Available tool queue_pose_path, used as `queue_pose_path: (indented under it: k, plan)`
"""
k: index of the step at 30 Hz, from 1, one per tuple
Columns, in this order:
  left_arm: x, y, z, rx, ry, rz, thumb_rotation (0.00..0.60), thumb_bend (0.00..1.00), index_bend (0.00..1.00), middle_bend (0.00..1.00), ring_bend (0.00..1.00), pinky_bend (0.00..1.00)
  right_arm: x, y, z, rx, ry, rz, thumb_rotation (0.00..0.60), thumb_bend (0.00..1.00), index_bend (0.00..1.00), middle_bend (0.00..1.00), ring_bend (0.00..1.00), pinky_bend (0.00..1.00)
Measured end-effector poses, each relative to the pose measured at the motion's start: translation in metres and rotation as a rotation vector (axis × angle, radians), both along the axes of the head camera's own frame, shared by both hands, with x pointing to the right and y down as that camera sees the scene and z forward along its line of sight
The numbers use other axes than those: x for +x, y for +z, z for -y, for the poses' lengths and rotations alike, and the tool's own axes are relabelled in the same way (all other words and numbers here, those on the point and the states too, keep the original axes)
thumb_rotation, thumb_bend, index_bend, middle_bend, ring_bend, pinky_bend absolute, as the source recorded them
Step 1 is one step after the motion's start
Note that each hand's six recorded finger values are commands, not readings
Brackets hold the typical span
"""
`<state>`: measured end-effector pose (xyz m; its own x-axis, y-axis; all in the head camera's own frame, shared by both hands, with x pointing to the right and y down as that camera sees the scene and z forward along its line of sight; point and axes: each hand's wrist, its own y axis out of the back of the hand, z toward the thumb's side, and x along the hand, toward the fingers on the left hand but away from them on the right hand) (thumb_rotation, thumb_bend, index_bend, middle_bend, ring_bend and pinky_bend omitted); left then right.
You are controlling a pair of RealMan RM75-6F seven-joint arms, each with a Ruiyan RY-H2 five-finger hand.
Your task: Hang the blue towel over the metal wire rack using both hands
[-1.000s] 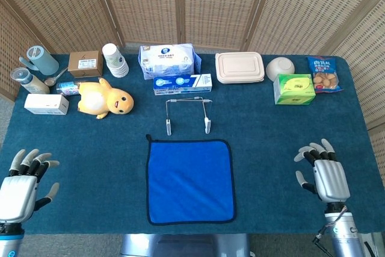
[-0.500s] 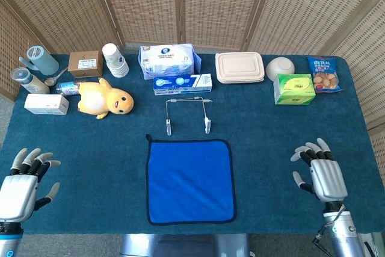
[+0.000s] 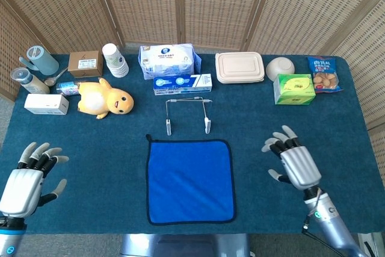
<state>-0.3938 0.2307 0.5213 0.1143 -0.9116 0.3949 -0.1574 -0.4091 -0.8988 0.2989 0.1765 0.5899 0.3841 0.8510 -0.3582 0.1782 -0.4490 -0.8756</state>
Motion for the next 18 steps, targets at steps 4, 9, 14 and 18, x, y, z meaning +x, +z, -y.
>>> queue_pose_path:
  k: [4, 9, 14, 18]
  plan:
    - [0.003, -0.001, 0.003, -0.008, 0.007, -0.001, 0.6, 0.42, 0.33, 0.26, 0.15, 0.03, -0.022, 0.01, 0.005, 0.021, -0.102, 0.038, 0.6, 0.02, 0.33, 0.32, 0.16, 0.1]
    - [0.006, -0.002, 0.006, -0.011, 0.01, -0.006, 0.6, 0.42, 0.32, 0.26, 0.15, 0.03, -0.049, 0.025, 0.01, 0.028, -0.213, 0.076, 0.6, 0.0, 0.32, 0.32, 0.13, 0.1]
    - [0.006, -0.001, 0.007, -0.017, 0.012, -0.001, 0.6, 0.42, 0.32, 0.25, 0.15, 0.03, -0.066, 0.039, 0.01, 0.022, -0.283, 0.094, 0.6, 0.0, 0.28, 0.32, 0.12, 0.1]
    - [0.006, -0.001, 0.008, -0.021, 0.011, 0.002, 0.6, 0.42, 0.32, 0.25, 0.15, 0.03, -0.074, 0.049, 0.008, 0.026, -0.323, 0.1, 0.6, 0.0, 0.24, 0.32, 0.1, 0.1]
